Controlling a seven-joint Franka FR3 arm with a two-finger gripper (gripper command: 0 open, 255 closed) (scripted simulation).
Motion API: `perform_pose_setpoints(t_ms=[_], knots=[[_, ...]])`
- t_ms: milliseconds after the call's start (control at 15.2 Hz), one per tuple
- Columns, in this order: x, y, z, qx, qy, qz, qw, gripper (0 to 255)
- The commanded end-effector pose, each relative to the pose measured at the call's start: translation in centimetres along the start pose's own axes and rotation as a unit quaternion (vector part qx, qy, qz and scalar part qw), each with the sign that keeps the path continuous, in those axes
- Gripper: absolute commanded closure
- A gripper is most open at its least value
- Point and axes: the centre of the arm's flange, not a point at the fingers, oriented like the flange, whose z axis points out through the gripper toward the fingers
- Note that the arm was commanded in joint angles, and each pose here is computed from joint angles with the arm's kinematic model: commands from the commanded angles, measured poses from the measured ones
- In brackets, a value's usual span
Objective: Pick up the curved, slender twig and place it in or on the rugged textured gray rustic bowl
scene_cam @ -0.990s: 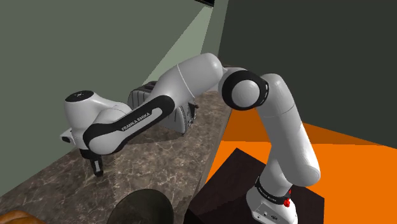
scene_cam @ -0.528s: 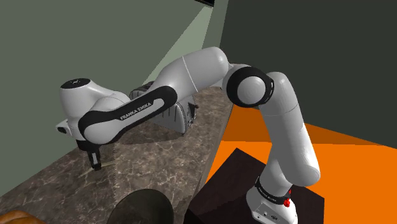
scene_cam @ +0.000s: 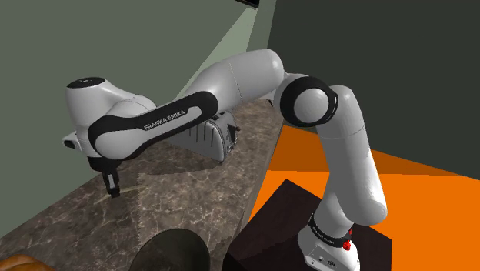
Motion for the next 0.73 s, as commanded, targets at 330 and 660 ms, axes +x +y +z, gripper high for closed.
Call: perform_pose_setpoints(t_ms=[330,660], knots=[[0.0,0.1,-3.8,0.0,0.0,0.0,1.0,255],[-0.6,-2.4,-5.0,0.0,0.0,0.0,1.0,255]])
